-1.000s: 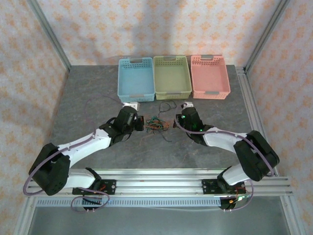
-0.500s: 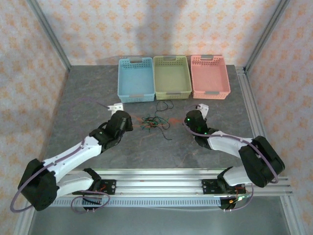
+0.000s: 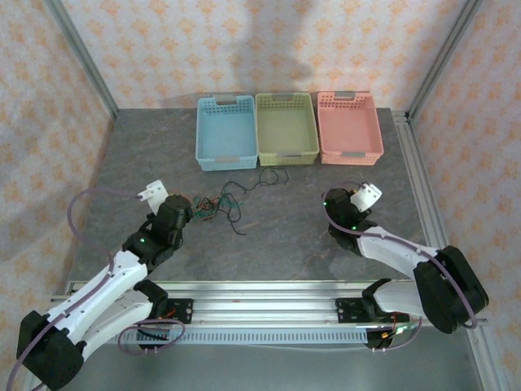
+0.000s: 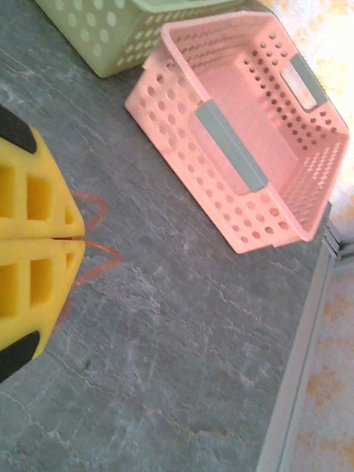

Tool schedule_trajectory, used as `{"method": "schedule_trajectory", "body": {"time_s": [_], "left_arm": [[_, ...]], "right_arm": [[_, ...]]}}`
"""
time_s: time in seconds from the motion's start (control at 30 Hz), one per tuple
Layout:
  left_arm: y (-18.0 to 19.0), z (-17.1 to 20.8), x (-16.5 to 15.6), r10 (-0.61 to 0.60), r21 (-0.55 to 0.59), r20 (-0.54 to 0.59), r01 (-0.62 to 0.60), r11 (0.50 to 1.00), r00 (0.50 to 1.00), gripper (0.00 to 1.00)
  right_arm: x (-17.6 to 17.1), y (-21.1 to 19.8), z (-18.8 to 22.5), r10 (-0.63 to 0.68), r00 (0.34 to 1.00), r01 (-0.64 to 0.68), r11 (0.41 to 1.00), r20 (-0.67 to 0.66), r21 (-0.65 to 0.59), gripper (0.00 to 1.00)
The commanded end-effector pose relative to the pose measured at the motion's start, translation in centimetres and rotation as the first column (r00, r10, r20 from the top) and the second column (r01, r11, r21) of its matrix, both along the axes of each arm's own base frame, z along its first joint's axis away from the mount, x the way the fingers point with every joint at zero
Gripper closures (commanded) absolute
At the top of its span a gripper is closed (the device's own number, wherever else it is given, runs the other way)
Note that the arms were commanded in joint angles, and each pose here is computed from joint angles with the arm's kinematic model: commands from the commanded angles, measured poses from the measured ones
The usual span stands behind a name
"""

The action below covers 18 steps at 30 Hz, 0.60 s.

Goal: Untangle the cables

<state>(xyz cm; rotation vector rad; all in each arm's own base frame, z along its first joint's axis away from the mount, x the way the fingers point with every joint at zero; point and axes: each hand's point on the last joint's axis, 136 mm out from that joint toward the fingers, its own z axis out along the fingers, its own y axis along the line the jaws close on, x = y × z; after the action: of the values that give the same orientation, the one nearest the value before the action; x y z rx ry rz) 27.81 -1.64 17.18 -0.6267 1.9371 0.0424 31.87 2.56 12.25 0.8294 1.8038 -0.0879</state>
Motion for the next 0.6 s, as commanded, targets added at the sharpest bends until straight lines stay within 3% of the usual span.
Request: {"method": "schedule_trajectory", "body": {"time_s": [0.0, 0.13, 0.3, 0.4, 0.43, 0.47, 0.53, 0.57], "left_arm": [[1.3, -0.2, -0.4, 0.064, 0.023, -0.008, -0.063, 0.998, 0.998, 1.0], [-1.0, -0.8, 0.6, -0.061, -0.026, -0.026, 0.06, 0.998, 0.998, 1.0], [-5.6, -1.7, 2.1, -0.285, -0.091, -0.055, 0.279, 0.956, 0.957, 1.0], [-8.6, -2.2, 2.9, -0.399, -0.148, -0.07, 0.386, 0.911, 0.914, 1.0], [-9.5, -2.3, 3.0, -0.446, -0.139, -0.08, 0.433, 0.891, 0.891, 0.95], [-10.2, -2.2, 3.0, -0.471, -0.138, -0.083, 0.458, 0.878, 0.878, 0.8], [-11.2, -2.0, 2.9, -0.505, -0.126, -0.084, 0.494, 0.86, 0.859, 0.37], [-11.4, -1.7, 2.8, -0.509, -0.119, -0.079, 0.499, 0.858, 0.857, 0.26]], "right_arm": [[-0.7, -1.4, -0.2, -0.051, 0.999, 0.051, 0.998, -0.001, -0.021, 1.0], [1.3, 2.4, -0.4, 0.169, 0.984, -0.173, 0.981, 0.048, 0.093, 1.0], [2.6, 7.1, 1.1, 0.404, 0.908, -0.418, 0.896, 0.11, 0.151, 1.0], [2.7, 9.9, 2.1, 0.531, 0.832, -0.553, 0.815, 0.159, 0.171, 1.0], [2.6, 10.8, 2.6, 0.57, 0.803, -0.595, 0.785, 0.175, 0.174, 1.0], [2.5, 11.8, 3.0, 0.611, 0.768, -0.639, 0.749, 0.19, 0.173, 1.0], [2.1, 13.6, 3.9, 0.683, 0.697, -0.716, 0.678, 0.216, 0.166, 1.0], [1.8, 14.5, 4.3, 0.715, 0.659, -0.751, 0.64, 0.231, 0.163, 1.0]]}}
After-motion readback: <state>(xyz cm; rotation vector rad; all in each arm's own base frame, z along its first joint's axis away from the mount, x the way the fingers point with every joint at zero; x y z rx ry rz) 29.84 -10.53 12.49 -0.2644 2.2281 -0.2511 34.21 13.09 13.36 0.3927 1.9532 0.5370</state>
